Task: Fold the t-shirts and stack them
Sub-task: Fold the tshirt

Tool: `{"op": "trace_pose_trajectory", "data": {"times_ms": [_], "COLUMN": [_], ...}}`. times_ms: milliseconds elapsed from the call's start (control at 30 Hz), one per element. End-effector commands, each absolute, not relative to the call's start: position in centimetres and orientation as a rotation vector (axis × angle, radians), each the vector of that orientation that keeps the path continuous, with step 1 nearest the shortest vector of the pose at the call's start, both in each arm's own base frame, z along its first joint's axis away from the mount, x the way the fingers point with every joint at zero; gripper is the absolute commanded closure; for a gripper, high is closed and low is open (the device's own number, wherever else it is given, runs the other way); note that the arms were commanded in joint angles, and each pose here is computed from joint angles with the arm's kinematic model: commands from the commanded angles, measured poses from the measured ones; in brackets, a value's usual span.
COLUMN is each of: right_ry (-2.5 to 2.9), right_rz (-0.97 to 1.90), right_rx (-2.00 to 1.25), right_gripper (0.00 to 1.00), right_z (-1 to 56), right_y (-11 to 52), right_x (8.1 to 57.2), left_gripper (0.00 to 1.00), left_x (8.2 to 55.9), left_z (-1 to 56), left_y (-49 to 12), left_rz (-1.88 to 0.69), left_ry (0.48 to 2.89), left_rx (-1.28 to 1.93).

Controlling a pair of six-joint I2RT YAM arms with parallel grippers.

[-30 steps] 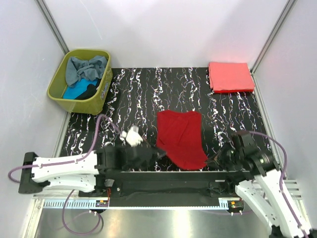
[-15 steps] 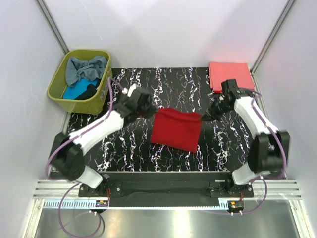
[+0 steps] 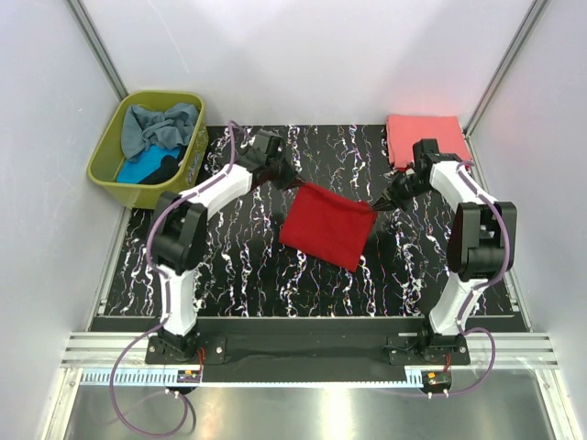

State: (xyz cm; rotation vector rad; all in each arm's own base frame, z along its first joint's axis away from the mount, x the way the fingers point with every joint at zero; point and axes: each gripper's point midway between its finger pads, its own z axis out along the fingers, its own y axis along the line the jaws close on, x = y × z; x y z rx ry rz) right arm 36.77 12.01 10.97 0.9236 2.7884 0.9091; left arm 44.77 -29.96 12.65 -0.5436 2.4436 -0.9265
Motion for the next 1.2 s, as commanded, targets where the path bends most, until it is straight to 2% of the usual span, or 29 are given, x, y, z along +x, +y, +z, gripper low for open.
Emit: {"op": "trace_pose_trajectory", "data": {"times_ms": [0,300,367,467,500,533,600,667,733,833,967,1033,1067,1100,1167], "right_ry": [2.766,2.737,2.759,2.756,2.744,2.745,2.732,2.742,2.723,2.73,2.74,2.746,2.748,2.752,2.732], "right_rz": [0.986,0.931,0.893,0.889,0.856,0.824,0.709,0.625,0.578,0.672,0.606,0.563,0.544,0.546,0.577], "right_rx": [0.898,0.963,0.983,1.012,0.982,0.975,0.872,0.828,0.786,0.798,0.827,0.845,0.862,0.904,0.927], "right_gripper": [1.0,1.0,0.96,0.86,0.77,0.71,0.67,0.55,0.52,0.5,0.47,0.52,0.65,0.86,0.92], "right_z": [10.7,8.1,6.6,5.9,6.0,6.1,7.3,8.4,9.6,10.1,8.9,8.4,8.2,7.7,7.1], "right_y": [12.3,9.4,8.8,7.9,7.2,6.7,5.1,4.2,3.6,4.8,4.2,3.6,3.5,3.6,3.9], "right_x": [38.0,40.6,40.8,41.3,41.9,42.0,43.1,42.9,43.0,42.2,40.8,40.2,39.9,39.5,39.7], "left_gripper": [1.0,1.0,0.99,0.87,0.82,0.73,0.7,0.58,0.54,0.51,0.5,0.5,0.51,0.55,0.56], "left_x": [46.6,50.0,51.0,52.2,52.0,52.2,52.6,52.3,52.0,50.6,47.1,46.3,45.7,45.4,44.9], "left_z": [15.0,11.4,10.9,10.4,9.9,9.9,11.7,15.0,16.5,18.1,14.2,13.4,12.5,12.2,12.3], "left_y": [-32.1,-33.1,-33.2,-33.5,-33.2,-32.8,-31.6,-30.5,-29.4,-28.9,-28.8,-28.8,-28.7,-28.4,-27.3], "left_rz": [-1.059,-1.046,-1.036,-1.04,-1.011,-0.966,-0.866,-0.796,-0.71,-0.718,-0.796,-0.817,-0.814,-0.796,-0.739], "left_ry": [2.403,2.426,2.416,2.423,2.457,2.457,2.43,2.365,2.332,2.32,2.45,2.472,2.496,2.502,2.497], "left_rx": [-0.386,-0.317,-0.28,-0.227,-0.224,-0.168,-0.147,-0.082,-0.047,-0.009,0.035,0.078,0.089,0.096,0.081]}}
